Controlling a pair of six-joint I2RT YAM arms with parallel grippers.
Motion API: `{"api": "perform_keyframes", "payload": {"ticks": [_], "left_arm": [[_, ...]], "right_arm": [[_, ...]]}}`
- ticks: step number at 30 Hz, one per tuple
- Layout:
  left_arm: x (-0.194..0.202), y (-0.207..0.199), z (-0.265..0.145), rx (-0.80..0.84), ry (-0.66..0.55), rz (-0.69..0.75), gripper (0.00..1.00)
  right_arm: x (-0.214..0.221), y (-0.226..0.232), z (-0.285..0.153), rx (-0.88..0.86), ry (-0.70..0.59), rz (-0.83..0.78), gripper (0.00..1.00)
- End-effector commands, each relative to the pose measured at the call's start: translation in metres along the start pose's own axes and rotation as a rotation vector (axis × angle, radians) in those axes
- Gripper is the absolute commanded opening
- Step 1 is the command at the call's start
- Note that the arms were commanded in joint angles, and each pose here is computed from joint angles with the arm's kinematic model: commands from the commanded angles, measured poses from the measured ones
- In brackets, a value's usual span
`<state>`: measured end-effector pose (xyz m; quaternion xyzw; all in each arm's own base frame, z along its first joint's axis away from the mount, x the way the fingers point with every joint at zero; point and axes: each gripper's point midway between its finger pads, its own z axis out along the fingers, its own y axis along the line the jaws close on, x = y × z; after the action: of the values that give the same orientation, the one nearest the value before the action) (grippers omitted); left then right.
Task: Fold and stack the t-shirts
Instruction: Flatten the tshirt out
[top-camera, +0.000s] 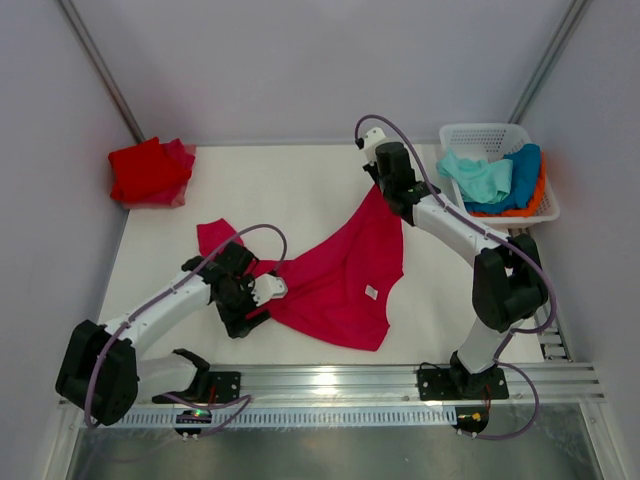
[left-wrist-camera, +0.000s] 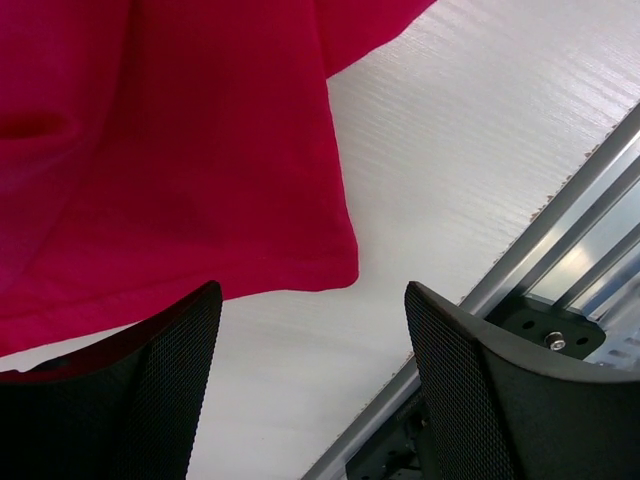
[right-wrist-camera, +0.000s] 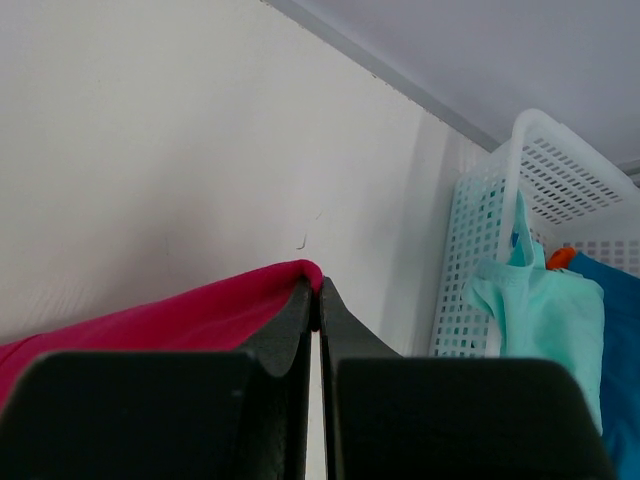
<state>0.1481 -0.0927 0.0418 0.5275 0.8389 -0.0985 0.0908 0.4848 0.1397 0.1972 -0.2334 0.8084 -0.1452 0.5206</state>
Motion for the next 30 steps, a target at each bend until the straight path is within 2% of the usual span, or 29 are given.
{"api": "perform_keyframes", "payload": {"ticks": [1, 21, 30], "left_arm": [[-0.003, 0.007, 0.006, -0.035, 0.019, -0.001, 0.75], [0.002, -0.006, 0.017, 0.039, 0.097, 0.018, 0.7], [0.0, -0.002, 0.024, 0.049, 0.131, 0.01, 0.61]], "right_arm": [[-0.017, -0.013, -0.005, 0.039, -0.062, 0.031, 0.03], [-0.016, -0.015, -0.007, 0.05, -0.062, 0.016, 0.03], [-0.018, -0.018, -0.01, 0.055, -0.067, 0.018, 0.03]]}}
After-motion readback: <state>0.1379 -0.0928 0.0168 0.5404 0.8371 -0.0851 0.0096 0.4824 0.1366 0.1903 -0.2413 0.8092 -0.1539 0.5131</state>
